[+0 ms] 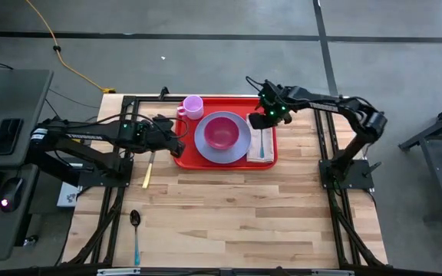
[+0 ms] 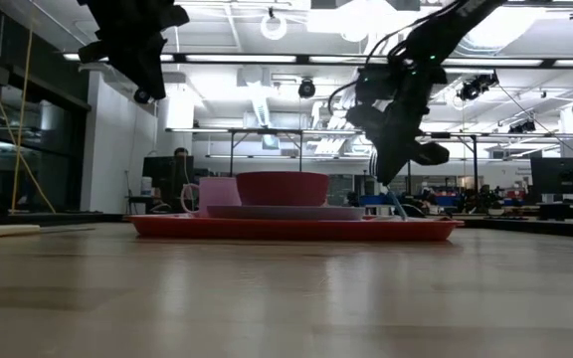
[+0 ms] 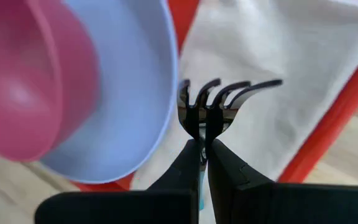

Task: Set up tray
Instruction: Put the blue fork on the brown napkin on the orange serving tray

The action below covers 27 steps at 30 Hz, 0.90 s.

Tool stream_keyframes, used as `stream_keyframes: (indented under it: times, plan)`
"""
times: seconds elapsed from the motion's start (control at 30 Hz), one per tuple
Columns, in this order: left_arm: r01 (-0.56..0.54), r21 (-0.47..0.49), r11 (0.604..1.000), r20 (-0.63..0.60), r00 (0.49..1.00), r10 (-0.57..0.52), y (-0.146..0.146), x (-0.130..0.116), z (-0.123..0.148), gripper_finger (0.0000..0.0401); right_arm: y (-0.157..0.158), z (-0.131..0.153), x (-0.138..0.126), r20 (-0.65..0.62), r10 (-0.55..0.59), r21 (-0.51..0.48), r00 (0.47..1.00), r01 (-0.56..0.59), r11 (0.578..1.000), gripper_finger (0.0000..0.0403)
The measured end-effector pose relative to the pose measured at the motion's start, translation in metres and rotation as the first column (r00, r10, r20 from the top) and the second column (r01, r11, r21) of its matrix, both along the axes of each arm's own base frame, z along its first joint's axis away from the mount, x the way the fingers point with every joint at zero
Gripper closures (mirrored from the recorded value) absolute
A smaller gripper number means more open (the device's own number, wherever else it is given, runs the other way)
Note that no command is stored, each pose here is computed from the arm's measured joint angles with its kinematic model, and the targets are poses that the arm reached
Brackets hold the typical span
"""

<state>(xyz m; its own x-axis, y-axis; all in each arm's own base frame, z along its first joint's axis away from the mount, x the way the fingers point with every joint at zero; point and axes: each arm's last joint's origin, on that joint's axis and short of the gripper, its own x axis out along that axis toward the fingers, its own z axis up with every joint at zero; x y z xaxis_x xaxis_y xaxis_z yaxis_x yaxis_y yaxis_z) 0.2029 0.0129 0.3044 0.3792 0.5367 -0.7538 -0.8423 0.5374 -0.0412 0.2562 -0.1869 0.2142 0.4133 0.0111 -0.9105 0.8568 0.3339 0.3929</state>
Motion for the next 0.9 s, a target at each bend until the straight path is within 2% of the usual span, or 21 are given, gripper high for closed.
stream_keyframes:
  times: [0.13, 0.3, 0.7, 0.9]
  plan:
    - [0.006, -0.013, 1.000, -0.013, 1.000, -0.007, 0.000, -0.001, -0.001, 0.0333, -0.007, -0.002, 0.007, -0.070, 0.011, 0.014, 0.997, -0.010, 1.000, 0.0403]
    - [0.009, -0.019, 1.000, -0.016, 1.000, -0.009, 0.000, -0.001, -0.001, 0.0332, -0.013, 0.002, 0.010, -0.056, -0.001, 0.002, 0.998, 0.001, 1.000, 0.0403]
    - [0.019, -0.041, 0.999, -0.018, 1.000, -0.020, -0.001, -0.001, -0.001, 0.0332, -0.017, 0.001, 0.004, -0.064, -0.106, 0.080, 0.992, 0.111, 0.991, 0.0403]
    - [0.029, -0.038, 0.999, -0.024, 0.999, -0.030, -0.001, -0.001, -0.001, 0.0334, -0.019, 0.001, 0.005, -0.064, -0.162, 0.083, 0.985, 0.167, 0.983, 0.0403]
